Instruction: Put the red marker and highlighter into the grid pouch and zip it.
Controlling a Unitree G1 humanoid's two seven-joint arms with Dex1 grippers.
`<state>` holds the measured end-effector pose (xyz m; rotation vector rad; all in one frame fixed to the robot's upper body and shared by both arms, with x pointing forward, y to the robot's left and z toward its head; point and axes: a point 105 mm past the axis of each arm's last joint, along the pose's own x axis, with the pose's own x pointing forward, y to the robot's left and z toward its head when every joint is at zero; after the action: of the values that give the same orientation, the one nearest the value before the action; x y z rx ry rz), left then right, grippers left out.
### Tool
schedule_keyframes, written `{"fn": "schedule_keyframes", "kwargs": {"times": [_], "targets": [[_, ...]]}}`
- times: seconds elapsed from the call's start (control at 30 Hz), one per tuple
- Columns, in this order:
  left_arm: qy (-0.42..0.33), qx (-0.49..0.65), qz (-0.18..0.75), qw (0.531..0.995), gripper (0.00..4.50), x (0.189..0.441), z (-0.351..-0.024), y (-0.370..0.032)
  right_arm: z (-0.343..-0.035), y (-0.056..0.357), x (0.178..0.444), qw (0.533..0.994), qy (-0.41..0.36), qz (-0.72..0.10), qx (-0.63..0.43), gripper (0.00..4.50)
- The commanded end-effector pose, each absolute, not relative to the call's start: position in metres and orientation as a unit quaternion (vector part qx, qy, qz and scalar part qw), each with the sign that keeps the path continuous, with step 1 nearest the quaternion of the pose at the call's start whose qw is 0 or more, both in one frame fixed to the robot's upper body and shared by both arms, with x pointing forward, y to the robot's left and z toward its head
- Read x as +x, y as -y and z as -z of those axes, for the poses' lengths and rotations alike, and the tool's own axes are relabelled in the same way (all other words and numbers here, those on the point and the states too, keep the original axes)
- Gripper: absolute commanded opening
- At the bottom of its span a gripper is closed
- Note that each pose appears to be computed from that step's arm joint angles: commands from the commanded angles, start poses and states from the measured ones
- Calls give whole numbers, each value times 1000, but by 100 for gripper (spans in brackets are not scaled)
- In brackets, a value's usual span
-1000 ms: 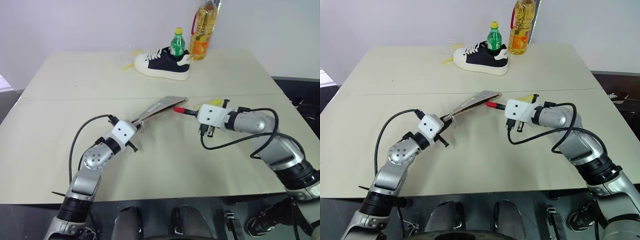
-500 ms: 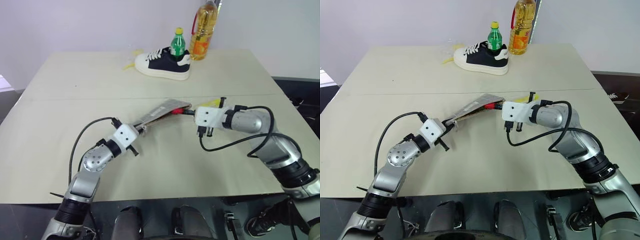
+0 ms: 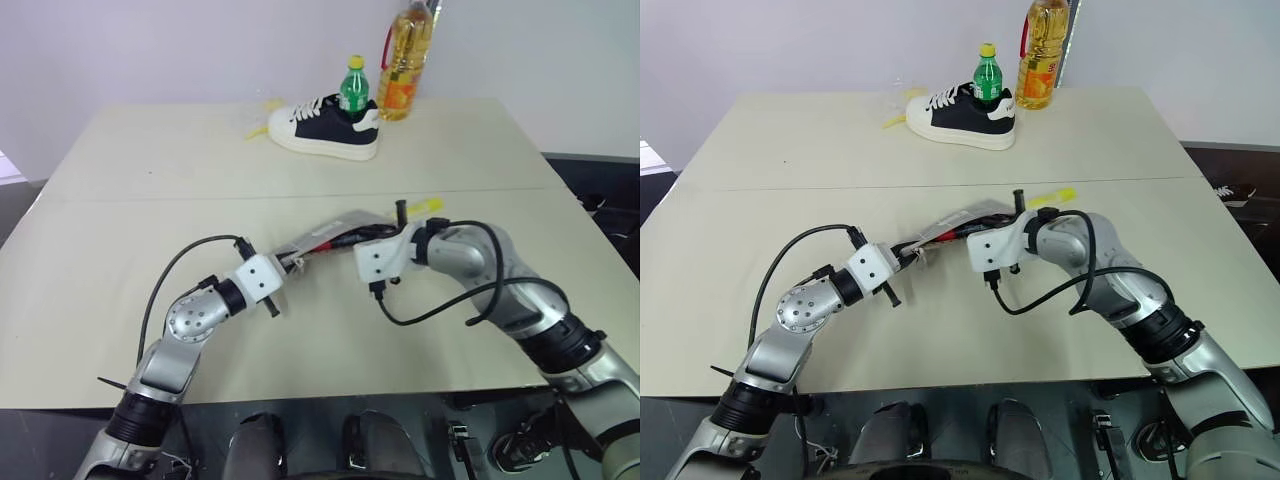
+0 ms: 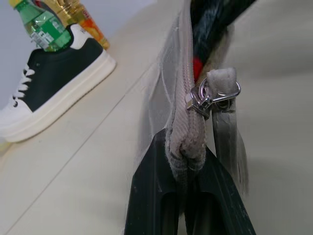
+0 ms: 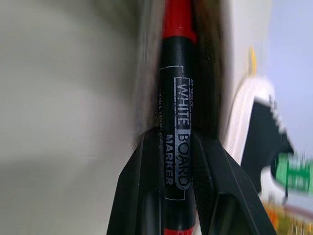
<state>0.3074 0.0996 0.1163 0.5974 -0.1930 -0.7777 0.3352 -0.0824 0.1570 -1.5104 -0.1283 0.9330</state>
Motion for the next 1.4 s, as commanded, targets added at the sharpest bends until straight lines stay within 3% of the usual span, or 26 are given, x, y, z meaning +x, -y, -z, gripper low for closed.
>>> {"fn": "schedule_keyframes", "kwargs": {"times": [0.03, 0.1, 0.3, 0.33, 0.47, 0.57, 0.67, 0.77, 1.03, 1.2, 1.4], "targets": [[129, 291, 381, 868, 0, 302, -133, -92, -172, 74, 333, 624, 93, -401, -664, 25], [125, 292, 379, 869, 0, 301, -131, -94, -172, 75, 333, 629, 88, -407, -657, 25], [107, 293, 357, 880, 0, 304, -126, -104, -185, 78, 333, 657, 101, -413, -623, 322], [105, 292, 345, 886, 0, 306, -126, -108, -193, 80, 332, 686, 100, -420, -586, 369], [97, 298, 299, 901, 0, 316, -127, -125, -220, 89, 333, 771, 82, -435, -458, 369], [91, 298, 251, 916, 0, 324, -129, -140, -241, 105, 359, 871, 40, -387, -299, 369], [87, 301, 232, 921, 0, 327, -129, -146, -227, 129, 387, 933, -53, -300, -191, 447], [84, 306, 221, 922, 0, 329, -128, -149, -202, 159, 413, 975, -133, -144, -102, 447], [84, 301, 226, 923, 0, 331, -127, -145, -166, 168, 432, 967, -240, 59, 70, 447], [86, 297, 229, 923, 0, 330, -127, -144, -148, 159, 440, 936, -297, 102, 159, 447], [90, 294, 233, 922, 0, 329, -128, -141, -127, 149, 450, 916, -328, 141, 182, 447]]}}
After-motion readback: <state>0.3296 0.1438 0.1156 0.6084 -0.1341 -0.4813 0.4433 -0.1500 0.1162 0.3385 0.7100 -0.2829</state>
